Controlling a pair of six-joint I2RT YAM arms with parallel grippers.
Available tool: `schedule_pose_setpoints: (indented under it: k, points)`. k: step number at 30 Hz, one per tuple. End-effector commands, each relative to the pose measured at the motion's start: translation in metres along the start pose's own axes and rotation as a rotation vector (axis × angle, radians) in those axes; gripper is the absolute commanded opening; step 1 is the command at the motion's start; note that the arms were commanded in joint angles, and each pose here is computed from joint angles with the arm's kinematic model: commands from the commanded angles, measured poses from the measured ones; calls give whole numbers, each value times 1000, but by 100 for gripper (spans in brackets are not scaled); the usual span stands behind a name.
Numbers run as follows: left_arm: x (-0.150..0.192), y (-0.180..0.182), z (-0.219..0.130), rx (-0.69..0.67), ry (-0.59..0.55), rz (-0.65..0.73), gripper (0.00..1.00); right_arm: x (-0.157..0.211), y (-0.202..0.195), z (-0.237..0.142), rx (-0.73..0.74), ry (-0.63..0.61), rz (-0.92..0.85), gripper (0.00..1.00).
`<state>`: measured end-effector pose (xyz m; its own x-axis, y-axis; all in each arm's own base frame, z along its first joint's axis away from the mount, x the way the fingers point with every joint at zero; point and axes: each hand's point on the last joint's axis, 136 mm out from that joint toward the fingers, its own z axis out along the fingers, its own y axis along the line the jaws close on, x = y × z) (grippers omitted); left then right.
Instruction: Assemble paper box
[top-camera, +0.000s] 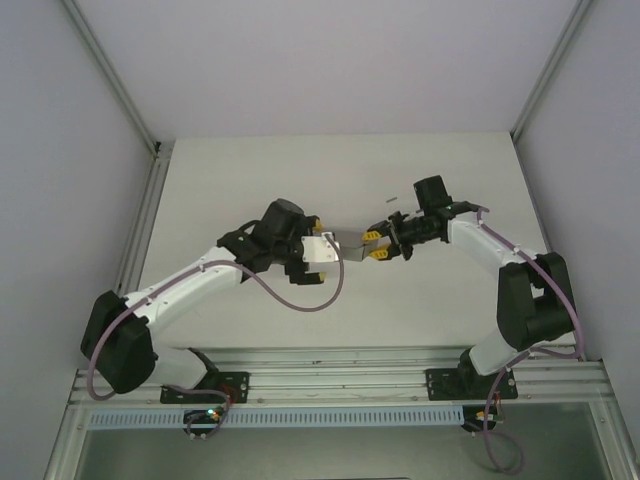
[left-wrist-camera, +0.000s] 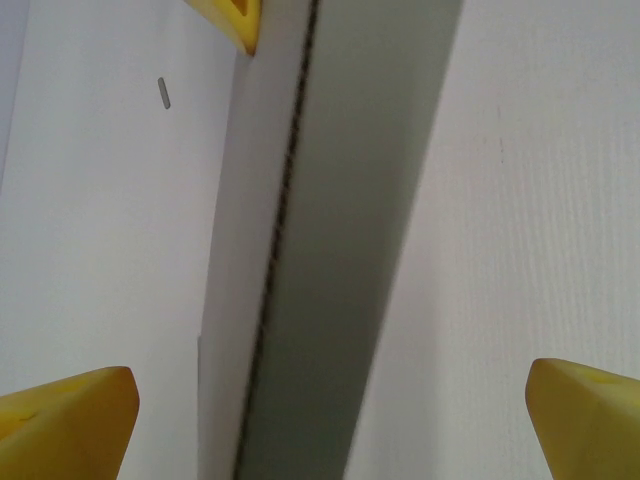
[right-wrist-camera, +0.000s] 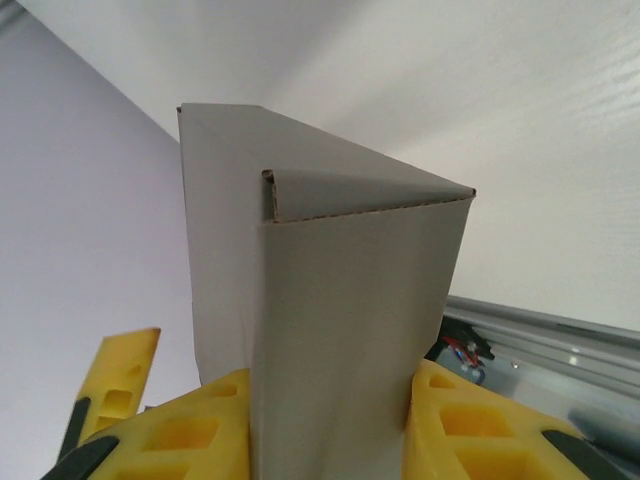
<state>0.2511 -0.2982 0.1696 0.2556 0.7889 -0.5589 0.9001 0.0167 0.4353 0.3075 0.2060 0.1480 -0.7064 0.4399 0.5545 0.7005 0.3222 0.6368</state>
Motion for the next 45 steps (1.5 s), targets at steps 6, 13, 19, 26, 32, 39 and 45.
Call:
schedule_pose_setpoints:
  k: [6, 13, 19, 26, 32, 39, 45]
  points:
    - [-23, 18, -17, -125, -99, 65, 100, 9, 2, 2, -45, 84, 38, 22]
    - [-13, 14, 0, -103, -56, 52, 100, 27, 15, -6, -103, 135, 38, 20]
    - [-12, 5, 1, -46, -50, 46, 100, 27, 17, -4, -107, 168, 57, 18]
    - [-4, 11, 4, -62, 10, 52, 77, 37, 14, -4, -85, 209, 35, 19]
    - [-12, 23, 3, -109, -21, 59, 55, 40, 10, -5, -78, 213, 25, 24]
    - [-11, 17, 0, -73, -6, 53, 51, 34, 10, -14, -84, 123, -28, 63]
    - [10, -13, -4, 99, 80, -57, 49, -29, 12, -81, -24, -383, -378, 84]
